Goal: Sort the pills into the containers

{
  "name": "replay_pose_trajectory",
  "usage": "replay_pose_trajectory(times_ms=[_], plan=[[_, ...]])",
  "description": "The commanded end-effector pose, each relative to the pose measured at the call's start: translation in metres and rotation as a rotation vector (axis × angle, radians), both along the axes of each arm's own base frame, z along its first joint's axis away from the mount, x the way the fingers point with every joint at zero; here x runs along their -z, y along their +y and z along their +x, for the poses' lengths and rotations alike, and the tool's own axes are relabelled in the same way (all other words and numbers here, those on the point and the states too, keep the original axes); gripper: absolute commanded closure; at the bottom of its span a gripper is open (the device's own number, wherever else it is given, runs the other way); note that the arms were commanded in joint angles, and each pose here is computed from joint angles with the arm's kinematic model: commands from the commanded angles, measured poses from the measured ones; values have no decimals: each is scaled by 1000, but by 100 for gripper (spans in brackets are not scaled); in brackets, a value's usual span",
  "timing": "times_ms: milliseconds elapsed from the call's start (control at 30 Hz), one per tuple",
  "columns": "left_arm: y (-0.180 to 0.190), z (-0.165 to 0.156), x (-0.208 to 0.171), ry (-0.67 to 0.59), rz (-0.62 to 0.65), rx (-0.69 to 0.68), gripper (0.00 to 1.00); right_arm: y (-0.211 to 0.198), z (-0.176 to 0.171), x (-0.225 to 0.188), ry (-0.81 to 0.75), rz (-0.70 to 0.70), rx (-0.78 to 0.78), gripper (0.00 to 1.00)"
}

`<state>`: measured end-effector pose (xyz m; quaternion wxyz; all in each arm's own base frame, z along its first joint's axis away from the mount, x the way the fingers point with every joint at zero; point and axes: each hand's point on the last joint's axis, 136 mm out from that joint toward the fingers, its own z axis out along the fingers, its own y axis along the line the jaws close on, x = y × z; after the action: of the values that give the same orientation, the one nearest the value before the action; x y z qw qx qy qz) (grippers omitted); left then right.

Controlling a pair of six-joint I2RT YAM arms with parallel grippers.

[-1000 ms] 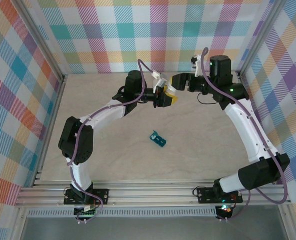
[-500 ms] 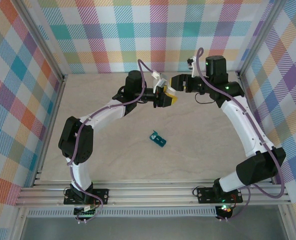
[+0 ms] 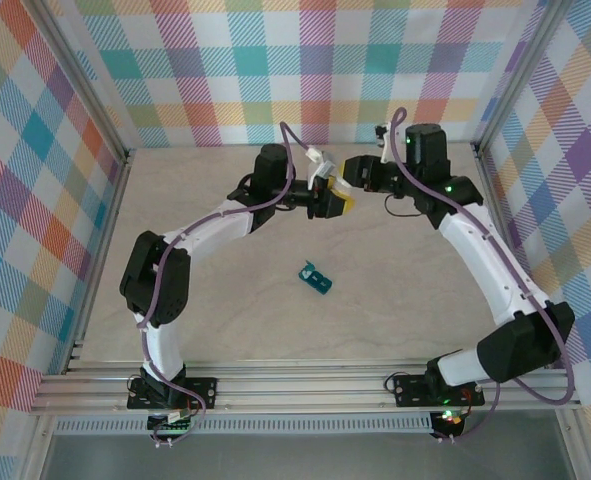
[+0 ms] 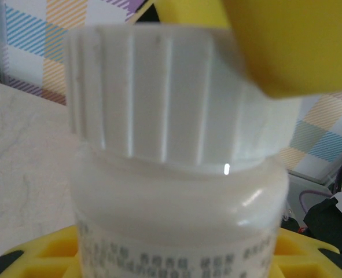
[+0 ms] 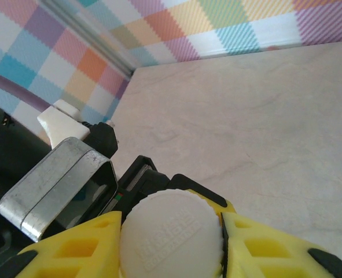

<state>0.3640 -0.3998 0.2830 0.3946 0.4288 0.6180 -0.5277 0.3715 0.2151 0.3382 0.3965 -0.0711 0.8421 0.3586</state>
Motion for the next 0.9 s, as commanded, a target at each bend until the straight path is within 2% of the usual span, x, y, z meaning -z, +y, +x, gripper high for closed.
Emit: replay_pose_trajectory(times_ms=[0,200,333,433,667,867], plan=[[3,2,-42,-124,-83,-4,100,-7,-4,27,84,-68,167,65],[3,4,-42,-123,-83,-11,100,3,-9,34,89,-83,243,68],[2,5,-41,-121,-80,-17,100,1,-10,30,76,-78,253,65],[2,6,-41,-121,-80,-22,100,2,-13,22,65,-84,225,58],[3,6,-41,-119,-77,-18,100,-10,-32,-13,-1,-73,137,33],[4,4,-41,-123,-73,-13,100,-34,-49,-21,-52,-13,77,26]])
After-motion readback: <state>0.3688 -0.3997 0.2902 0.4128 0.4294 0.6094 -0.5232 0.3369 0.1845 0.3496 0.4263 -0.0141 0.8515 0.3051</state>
